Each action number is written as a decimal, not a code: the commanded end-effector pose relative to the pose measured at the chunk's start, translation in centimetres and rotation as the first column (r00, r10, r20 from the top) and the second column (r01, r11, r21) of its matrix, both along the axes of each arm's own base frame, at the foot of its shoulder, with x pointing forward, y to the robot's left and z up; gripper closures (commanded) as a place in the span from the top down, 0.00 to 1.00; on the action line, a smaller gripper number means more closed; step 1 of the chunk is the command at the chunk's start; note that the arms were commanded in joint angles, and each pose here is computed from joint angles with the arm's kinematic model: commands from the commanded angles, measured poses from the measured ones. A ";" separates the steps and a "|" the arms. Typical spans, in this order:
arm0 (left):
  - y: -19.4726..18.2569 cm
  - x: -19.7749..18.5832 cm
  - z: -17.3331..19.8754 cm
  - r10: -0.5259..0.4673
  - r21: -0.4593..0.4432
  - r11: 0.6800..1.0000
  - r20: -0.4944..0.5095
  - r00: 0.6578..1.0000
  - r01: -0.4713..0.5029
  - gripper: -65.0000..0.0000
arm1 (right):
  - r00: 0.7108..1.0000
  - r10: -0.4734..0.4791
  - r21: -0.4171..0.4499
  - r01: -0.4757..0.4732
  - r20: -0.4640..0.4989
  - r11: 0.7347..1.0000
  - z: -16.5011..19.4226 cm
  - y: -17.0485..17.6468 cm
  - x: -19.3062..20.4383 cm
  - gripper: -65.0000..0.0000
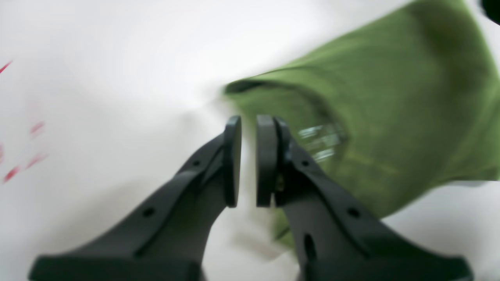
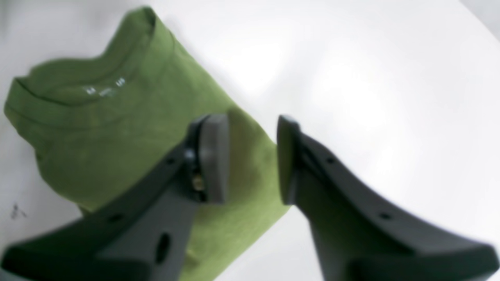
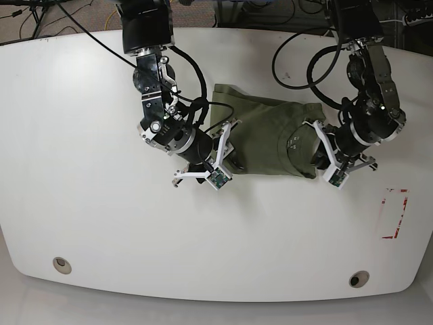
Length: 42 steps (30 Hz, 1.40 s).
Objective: Layout the t-shirt on the table in an organized manner, then fold the t-shirt properly
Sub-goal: 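Grasp the bundle with both grippers and square it up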
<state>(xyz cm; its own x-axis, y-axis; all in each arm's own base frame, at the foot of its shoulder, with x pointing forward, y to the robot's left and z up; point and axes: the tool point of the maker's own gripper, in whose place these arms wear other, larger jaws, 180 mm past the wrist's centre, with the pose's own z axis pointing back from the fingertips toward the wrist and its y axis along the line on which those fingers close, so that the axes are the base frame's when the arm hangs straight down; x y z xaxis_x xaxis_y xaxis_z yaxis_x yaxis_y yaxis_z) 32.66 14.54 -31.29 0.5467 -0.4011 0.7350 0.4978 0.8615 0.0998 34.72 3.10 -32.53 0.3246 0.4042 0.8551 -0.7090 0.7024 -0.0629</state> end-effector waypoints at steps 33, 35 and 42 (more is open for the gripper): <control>-2.8 3.4 -10.2 -0.113 0.120 0.982 -0.255 0.960 0.147 0.08 | 0.994 0.007 -0.013 -0.009 -0.113 1.000 -6.5 -3.8 -6.9 0.21; -2.6 4.5 -9.3 -0.116 0.133 0.980 -0.233 0.965 0.150 0.08 | 0.992 0.005 -0.005 -0.006 -0.124 1.000 -6.7 -3.7 -7.7 0.21; -4.1 8.4 -5.4 -0.168 0.166 0.967 -0.145 0.975 0.192 0.08 | 0.995 0.007 0.035 -0.004 -0.102 0.999 -5.1 -2.3 -9.1 0.21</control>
<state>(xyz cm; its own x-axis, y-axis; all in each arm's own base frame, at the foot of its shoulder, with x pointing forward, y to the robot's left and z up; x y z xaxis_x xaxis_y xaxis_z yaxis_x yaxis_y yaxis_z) 38.70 10.42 -39.64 0.5812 -0.6262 0.5197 0.6772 0.7263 0.1178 24.95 -0.17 -40.01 0.4612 0.4115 0.7861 -0.7136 0.6986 0.0529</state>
